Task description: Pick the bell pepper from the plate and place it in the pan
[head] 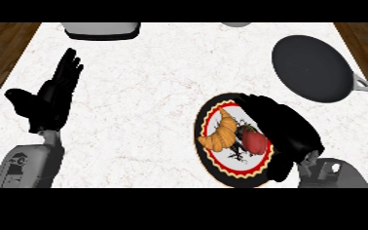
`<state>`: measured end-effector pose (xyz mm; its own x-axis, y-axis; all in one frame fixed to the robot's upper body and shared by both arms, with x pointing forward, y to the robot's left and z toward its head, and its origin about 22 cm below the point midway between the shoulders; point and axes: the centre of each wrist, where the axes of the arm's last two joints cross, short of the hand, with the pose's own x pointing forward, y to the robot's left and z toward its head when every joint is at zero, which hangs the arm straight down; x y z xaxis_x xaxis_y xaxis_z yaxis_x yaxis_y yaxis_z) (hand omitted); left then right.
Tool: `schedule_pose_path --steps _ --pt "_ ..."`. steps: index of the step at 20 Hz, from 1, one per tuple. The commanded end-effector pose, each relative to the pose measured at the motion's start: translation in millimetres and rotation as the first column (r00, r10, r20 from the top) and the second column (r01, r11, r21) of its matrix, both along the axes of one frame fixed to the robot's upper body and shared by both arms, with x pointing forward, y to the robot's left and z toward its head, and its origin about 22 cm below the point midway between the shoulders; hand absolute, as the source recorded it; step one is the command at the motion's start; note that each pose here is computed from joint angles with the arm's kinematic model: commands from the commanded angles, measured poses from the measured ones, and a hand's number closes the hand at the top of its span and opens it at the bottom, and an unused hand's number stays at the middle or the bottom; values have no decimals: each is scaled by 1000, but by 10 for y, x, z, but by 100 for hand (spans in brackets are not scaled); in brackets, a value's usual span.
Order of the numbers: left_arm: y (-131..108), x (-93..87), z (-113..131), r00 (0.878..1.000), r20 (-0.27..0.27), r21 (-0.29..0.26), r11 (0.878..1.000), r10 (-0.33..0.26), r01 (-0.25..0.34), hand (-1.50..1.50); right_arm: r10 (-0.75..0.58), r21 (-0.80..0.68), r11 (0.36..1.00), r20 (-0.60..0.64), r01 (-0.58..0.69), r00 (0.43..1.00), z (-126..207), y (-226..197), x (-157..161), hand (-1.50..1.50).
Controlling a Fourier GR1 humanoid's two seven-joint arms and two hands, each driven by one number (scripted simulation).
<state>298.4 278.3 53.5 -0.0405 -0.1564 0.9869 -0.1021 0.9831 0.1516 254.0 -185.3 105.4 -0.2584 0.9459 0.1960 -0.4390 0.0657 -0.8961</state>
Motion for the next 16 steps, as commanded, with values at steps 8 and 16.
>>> schedule_pose_path --steps 8,16 --pt "-32 56 -50 1000 1 24 1000 2 -2 0 -10 -232 973 -20 5 1000 -154 149 -25 -150" --pt "-25 24 -18 1000 12 14 1000 -3 3 0 -38 -256 967 -70 19 997 -269 252 52 -150"
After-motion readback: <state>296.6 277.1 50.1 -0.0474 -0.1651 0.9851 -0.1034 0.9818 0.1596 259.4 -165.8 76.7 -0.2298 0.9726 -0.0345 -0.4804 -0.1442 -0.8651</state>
